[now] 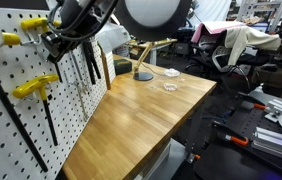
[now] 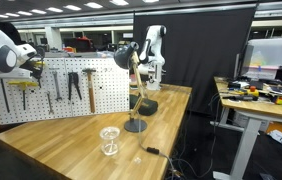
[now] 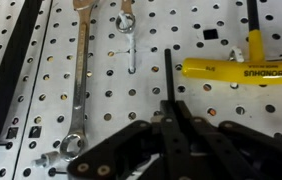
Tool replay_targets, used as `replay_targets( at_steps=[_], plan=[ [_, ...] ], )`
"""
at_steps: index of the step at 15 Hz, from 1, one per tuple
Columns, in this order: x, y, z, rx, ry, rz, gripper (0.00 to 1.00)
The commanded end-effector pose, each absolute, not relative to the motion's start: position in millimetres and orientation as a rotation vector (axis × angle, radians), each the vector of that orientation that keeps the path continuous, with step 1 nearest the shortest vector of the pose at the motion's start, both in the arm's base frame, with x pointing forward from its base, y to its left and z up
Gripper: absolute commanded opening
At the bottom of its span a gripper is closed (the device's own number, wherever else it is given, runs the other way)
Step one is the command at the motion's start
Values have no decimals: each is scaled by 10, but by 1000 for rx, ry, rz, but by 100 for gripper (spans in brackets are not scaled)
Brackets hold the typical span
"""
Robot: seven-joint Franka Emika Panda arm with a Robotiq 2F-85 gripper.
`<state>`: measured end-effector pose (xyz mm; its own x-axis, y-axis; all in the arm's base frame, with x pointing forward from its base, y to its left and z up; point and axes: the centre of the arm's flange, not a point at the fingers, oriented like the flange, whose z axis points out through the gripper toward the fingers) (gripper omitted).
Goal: Take a T-handle from the wall organizer and put it on the table
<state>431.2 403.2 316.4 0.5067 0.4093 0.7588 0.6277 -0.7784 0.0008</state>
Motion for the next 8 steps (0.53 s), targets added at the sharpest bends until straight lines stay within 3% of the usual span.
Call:
replay_targets(
  at_steps=[1,8],
  plan=[
    [4228,3940,3206,-2461,-850,-1199,2],
    [3914,3628,3430,-2462,-806,-1180,2]
  ],
)
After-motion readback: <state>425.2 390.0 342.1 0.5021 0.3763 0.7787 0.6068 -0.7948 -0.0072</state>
